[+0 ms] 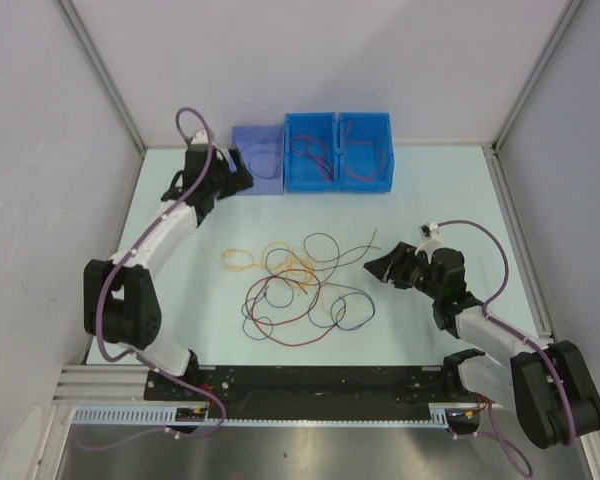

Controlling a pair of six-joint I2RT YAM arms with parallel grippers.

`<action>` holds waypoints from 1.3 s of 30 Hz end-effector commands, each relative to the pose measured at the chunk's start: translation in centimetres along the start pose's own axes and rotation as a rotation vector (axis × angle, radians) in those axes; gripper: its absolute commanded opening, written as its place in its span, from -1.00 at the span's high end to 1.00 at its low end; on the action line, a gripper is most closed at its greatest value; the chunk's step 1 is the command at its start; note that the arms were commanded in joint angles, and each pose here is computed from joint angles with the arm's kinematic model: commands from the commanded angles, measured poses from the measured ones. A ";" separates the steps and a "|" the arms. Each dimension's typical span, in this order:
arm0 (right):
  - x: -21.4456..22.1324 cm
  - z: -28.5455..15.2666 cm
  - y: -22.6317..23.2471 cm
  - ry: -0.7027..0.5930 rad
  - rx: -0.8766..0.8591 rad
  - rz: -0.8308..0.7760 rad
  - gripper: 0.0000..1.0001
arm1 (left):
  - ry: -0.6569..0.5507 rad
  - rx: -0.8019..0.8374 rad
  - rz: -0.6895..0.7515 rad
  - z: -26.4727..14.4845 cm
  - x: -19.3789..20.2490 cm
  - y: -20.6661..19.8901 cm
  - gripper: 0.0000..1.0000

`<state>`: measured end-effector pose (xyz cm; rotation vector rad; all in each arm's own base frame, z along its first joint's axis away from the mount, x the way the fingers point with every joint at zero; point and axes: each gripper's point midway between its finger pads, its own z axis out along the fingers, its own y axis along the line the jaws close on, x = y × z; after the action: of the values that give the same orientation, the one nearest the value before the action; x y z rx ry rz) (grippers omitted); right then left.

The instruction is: Untangle the cables

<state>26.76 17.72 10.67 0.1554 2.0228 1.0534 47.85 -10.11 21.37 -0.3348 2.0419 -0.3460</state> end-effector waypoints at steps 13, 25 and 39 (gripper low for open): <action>-1.0 -0.2 0.2 -0.041 0.005 -0.008 -0.39 | 0.147 -0.306 -0.080 -11.3 15.7 8.1 -0.70; -1.0 -0.2 0.3 -0.039 0.002 -0.008 -0.40 | 0.168 -0.370 -0.163 -9.5 17.5 12.6 -0.60; -0.9 -0.1 0.2 -0.034 0.001 -0.007 -0.40 | 0.193 -0.291 -0.178 -6.8 18.9 11.5 -0.19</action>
<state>26.69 17.51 10.59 0.1676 2.0295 1.0417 30.70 -5.13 4.65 -0.6962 2.3021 -0.1257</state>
